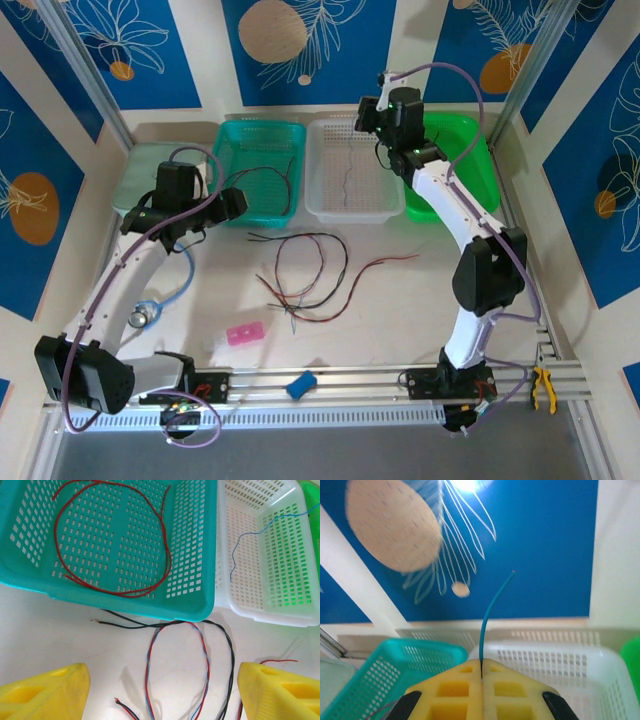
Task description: Untangle the cables
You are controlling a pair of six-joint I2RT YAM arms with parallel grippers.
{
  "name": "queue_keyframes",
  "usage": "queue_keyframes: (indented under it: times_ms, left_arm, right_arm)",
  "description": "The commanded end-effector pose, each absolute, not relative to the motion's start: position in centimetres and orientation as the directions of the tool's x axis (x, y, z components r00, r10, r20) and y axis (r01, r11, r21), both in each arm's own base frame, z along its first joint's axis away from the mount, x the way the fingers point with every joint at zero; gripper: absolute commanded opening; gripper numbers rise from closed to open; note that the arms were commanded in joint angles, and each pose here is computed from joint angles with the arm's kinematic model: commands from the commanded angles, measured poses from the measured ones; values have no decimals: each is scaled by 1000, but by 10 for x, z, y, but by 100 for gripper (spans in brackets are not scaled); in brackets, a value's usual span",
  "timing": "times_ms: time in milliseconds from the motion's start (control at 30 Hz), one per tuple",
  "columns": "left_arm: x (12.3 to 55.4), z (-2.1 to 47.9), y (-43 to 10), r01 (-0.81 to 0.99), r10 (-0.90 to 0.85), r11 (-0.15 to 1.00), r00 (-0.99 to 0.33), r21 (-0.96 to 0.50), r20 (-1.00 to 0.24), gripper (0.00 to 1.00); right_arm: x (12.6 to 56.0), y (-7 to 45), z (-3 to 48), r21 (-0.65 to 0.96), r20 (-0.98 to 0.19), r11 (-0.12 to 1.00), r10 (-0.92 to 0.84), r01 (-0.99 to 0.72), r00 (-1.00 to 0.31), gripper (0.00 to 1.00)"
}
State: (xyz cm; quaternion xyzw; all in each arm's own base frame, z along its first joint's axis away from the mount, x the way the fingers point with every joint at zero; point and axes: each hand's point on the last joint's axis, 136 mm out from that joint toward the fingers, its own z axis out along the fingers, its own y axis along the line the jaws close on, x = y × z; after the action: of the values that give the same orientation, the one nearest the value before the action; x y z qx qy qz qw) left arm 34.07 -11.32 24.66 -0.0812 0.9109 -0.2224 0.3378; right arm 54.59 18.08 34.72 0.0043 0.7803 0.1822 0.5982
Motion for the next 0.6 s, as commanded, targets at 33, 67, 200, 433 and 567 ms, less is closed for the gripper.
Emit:
queue_keyframes:
  times_ms: [33, 67, 200, 433, 567]
  left_arm:
    - [328, 245, -119, 31, -268, 884, -783, -467, -561, 77]
    - [327, 245, -119, 30, -270, 883, -783, -468, -561, 77]
    - [321, 243, -113, 16, -270, 894, -777, -447, -568, 77]
    - [309, 237, -109, 4, -269, 898, -787, -440, -556, 77]
    - [303, 234, -107, 0, -269, 898, -791, -439, -550, 77]
  right_arm:
    - [551, 163, 280, 334, -828, 942, 276, -34, -488, 0]
    - [555, 161, 263, 331, -799, 943, 283, 4, -531, 0]
    - [564, 151, 210, 306, -688, 941, 324, 145, -649, 0]
    - [571, 163, 145, 305, -530, 936, 319, 174, -786, 0]
    - [569, 174, 123, 307, -453, 938, 292, 159, -842, 0]
